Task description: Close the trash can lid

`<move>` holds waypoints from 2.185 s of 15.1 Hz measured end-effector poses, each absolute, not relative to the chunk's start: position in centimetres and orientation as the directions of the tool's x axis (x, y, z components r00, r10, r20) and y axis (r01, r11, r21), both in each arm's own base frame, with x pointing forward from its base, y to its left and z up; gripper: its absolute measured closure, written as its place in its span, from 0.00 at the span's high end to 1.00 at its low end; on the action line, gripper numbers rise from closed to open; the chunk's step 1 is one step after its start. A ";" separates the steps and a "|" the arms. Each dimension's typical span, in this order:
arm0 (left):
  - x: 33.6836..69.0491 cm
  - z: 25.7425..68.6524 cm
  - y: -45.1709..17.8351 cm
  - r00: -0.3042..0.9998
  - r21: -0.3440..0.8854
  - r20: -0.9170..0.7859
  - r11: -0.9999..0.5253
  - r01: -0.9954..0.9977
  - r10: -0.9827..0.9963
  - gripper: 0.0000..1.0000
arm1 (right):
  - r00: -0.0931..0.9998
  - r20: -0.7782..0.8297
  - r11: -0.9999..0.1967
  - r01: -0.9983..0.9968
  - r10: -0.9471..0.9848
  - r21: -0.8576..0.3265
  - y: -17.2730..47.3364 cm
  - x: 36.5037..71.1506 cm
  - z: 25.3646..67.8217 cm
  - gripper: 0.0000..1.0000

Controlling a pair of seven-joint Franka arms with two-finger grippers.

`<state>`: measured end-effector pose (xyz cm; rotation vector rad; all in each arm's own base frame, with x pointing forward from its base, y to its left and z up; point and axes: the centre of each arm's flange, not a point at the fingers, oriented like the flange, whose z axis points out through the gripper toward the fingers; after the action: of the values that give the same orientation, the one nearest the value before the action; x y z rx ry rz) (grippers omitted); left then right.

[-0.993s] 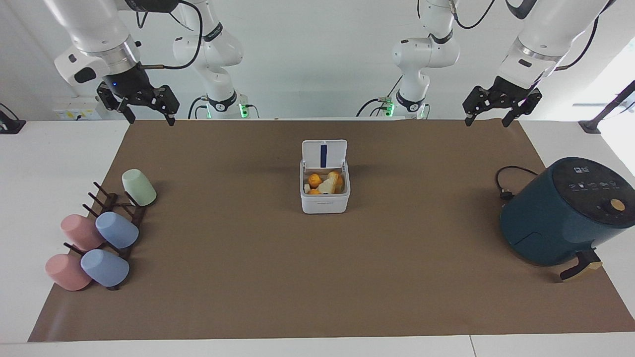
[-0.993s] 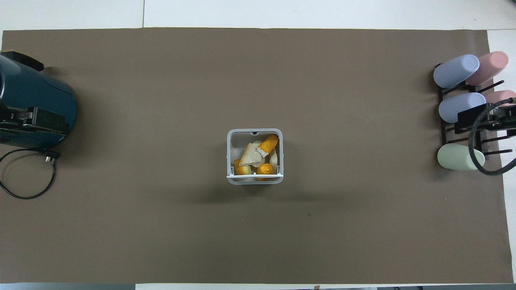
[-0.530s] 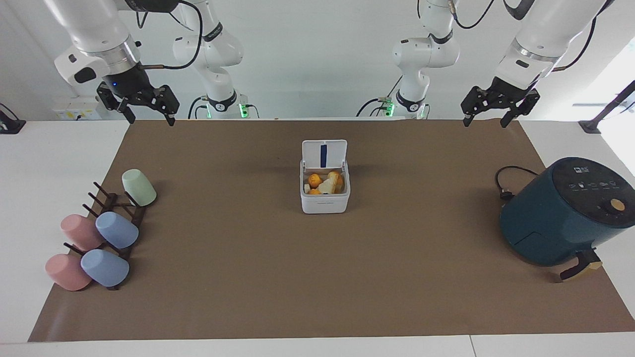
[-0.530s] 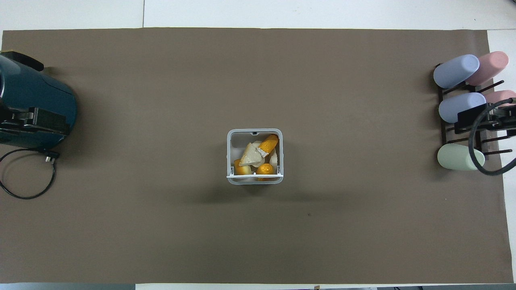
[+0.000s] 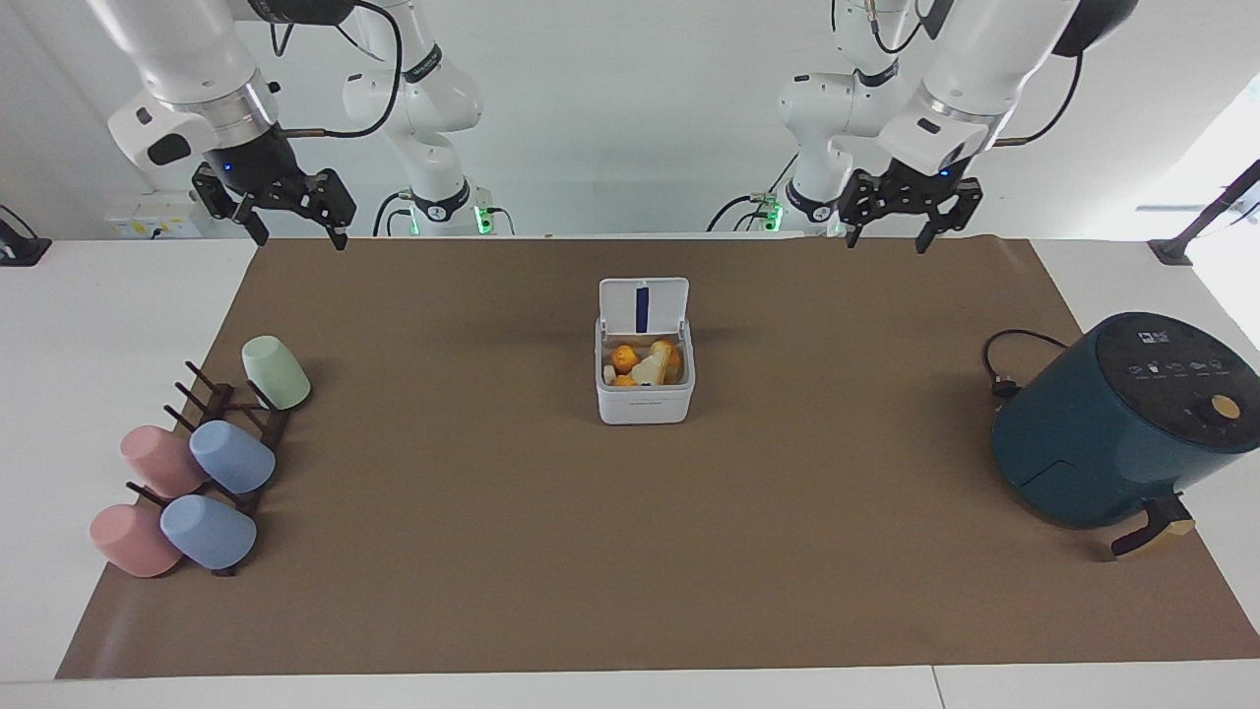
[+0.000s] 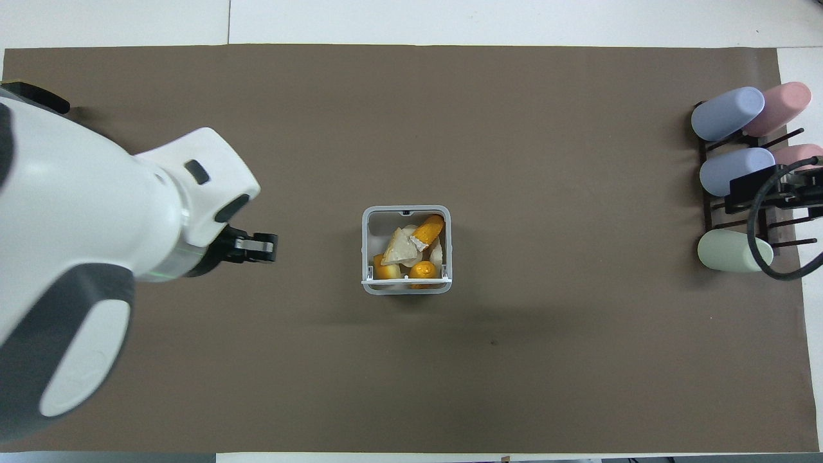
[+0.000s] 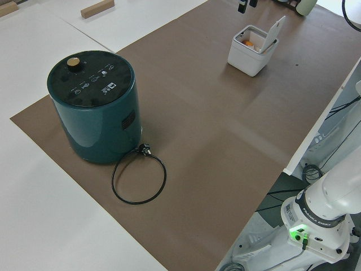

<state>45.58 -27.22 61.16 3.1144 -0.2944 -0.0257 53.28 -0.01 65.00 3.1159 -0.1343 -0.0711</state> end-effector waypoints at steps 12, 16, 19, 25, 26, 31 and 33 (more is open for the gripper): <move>37.5 52.3 -39.9 0.988 0.081 0.065 -0.986 -0.142 -0.137 0.01 | 0.995 -0.045 -0.996 -0.086 -0.087 0.024 0.0 53.3 65.0 1.00; 38.8 49.8 -40.8 0.991 0.091 0.066 -0.988 -0.123 -0.117 0.01 | 0.995 -0.045 -0.996 -0.086 -0.087 0.024 0.0 53.3 65.0 1.00; 39.3 49.7 -40.9 0.991 0.099 0.075 -0.988 -0.116 -0.109 0.01 | 0.995 -0.045 -0.996 -0.085 -0.086 0.024 0.0 53.3 65.0 1.00; 41.5 51.1 -40.2 0.992 0.123 0.102 -0.989 -0.085 -0.073 0.01 | 0.995 -0.045 -0.996 -0.086 -0.087 0.024 0.0 53.3 65.0 1.00; 41.9 51.2 -40.2 0.992 0.126 0.104 -0.989 -0.080 -0.067 0.01 | 0.995 -0.045 -0.996 -0.086 -0.087 0.024 0.0 53.3 65.0 1.00; 43.9 50.2 -40.7 0.993 0.133 0.107 -0.989 -0.065 -0.051 0.01 | 0.995 -0.045 -0.996 -0.085 -0.087 0.024 0.0 53.3 65.0 1.00; 45.1 49.4 -40.9 0.993 0.135 0.106 -0.989 -0.056 -0.042 0.01 | 0.995 -0.045 -0.996 -0.086 -0.087 0.024 0.0 53.3 65.0 1.00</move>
<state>45.15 -40.87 49.41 2.9980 -0.0740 0.1556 53.28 -0.01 65.00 3.1159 -0.1343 -0.0710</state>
